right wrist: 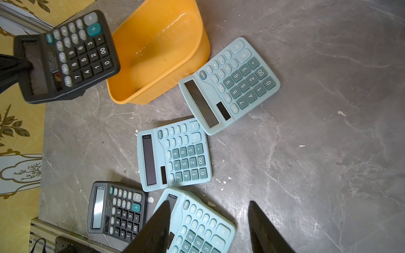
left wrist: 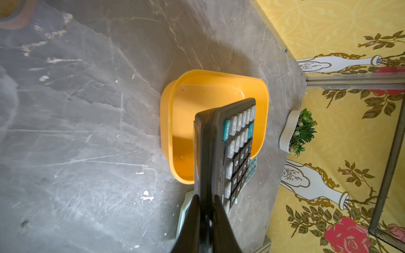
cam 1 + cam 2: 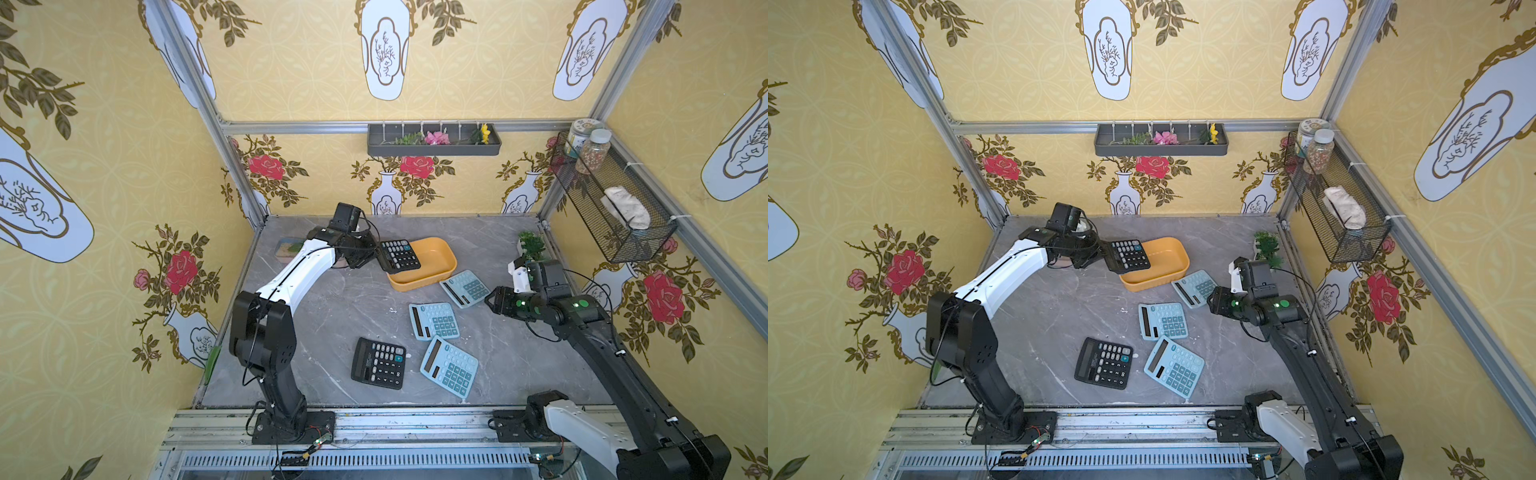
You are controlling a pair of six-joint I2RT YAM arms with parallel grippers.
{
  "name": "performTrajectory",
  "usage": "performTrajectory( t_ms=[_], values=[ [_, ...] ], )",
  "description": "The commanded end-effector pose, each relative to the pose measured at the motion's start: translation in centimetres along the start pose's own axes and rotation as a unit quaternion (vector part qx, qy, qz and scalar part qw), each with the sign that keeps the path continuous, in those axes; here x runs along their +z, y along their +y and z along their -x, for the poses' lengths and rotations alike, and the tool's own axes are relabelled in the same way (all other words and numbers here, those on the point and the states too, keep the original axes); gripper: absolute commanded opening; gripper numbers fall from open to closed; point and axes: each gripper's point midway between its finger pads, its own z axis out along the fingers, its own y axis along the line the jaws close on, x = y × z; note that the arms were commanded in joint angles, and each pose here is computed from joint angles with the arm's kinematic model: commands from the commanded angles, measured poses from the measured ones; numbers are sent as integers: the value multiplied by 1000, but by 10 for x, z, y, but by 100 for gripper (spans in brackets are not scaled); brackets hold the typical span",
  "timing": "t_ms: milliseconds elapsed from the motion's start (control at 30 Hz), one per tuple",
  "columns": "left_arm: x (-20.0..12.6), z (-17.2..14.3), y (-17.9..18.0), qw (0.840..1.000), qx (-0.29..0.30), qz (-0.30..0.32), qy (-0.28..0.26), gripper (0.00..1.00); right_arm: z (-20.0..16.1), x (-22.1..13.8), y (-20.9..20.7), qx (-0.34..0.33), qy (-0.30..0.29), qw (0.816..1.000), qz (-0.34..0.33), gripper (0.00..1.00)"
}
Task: Put the calculator in the storage box
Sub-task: Place the calculator in the storage box.
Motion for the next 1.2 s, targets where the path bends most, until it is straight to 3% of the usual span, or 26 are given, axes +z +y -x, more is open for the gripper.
performTrajectory(
  t_ms=[0, 400, 633, 1167],
  values=[
    [21, 3, -6, 1000, -21, -13, 3, 0, 1, -1, 1, 2, -2, 1000, 3, 58],
    [70, -3, 8, 999, -24, 12, 26, 0, -11, 7, -4, 6, 12, 1000, 3, 58],
    [92, -14, 36, 996, 2, 55, 65, 0, -15, 8, -6, 5, 17, 1000, 0, 58],
    [92, 20, 53, 993, 24, 84, 76, 0, -20, 13, -9, 8, 27, 1000, 0, 60]
  ],
)
